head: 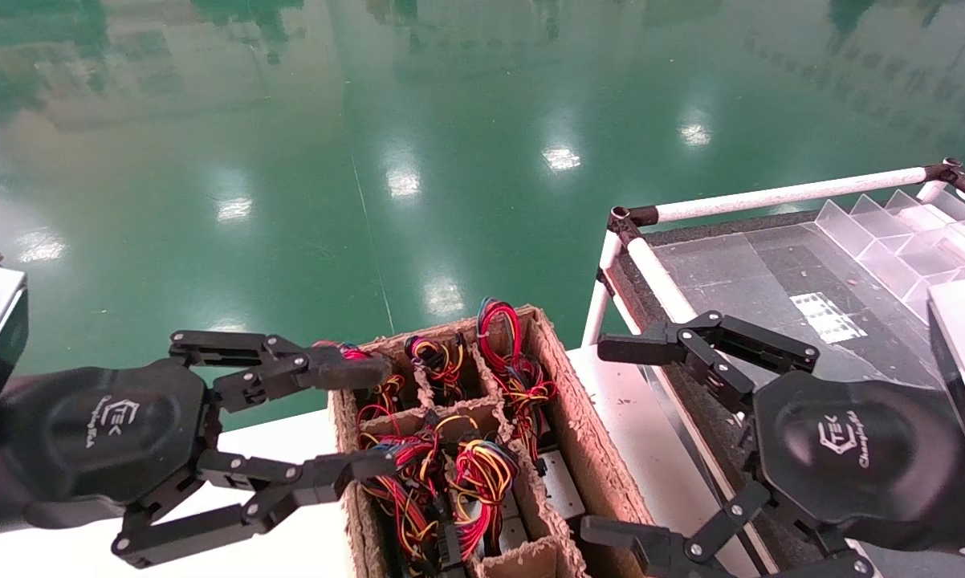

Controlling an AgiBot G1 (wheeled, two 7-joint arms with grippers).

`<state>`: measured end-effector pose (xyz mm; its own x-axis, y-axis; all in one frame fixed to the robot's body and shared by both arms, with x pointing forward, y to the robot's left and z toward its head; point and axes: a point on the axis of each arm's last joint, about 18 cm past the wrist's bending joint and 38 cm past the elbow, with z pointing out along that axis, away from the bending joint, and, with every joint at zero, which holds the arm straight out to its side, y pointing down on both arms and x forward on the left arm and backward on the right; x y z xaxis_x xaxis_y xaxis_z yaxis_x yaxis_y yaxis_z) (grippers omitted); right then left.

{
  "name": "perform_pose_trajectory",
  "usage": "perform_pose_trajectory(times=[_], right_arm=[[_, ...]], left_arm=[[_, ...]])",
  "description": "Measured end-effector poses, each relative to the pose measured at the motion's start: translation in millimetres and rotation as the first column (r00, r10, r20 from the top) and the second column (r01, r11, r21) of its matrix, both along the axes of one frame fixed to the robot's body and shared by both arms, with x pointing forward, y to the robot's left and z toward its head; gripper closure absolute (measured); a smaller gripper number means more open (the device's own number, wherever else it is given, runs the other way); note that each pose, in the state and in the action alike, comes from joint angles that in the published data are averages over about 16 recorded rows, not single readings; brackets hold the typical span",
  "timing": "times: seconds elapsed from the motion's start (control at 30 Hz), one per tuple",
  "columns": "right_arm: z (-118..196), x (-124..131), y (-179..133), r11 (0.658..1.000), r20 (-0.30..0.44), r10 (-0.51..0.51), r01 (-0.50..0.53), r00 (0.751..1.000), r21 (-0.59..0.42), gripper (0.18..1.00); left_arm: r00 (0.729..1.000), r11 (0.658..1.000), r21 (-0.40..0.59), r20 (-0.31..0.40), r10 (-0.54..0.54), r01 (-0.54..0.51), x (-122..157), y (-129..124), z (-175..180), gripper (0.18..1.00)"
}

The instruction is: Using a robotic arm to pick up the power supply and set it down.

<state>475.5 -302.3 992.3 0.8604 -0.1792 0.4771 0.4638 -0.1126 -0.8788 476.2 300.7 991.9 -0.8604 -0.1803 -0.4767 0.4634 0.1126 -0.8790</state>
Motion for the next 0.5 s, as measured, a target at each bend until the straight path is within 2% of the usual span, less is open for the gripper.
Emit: perform_pose_trajectory(times=[0.23,0.5], right_arm=[[0.0,0.0,0.0,1.000,0.000,0.000,0.000,1.000,0.000,0.178],[0.0,0.0,0.0,1.000,0.000,0.000,0.000,1.000,0.000,0.178]], left_arm=[[1.000,1.000,0.000,0.000,0.000,0.000,0.0,0.0,0.0,0.724],[1.000,1.000,0.000,0.000,0.000,0.000,0.0,0.0,0.0,0.866]])
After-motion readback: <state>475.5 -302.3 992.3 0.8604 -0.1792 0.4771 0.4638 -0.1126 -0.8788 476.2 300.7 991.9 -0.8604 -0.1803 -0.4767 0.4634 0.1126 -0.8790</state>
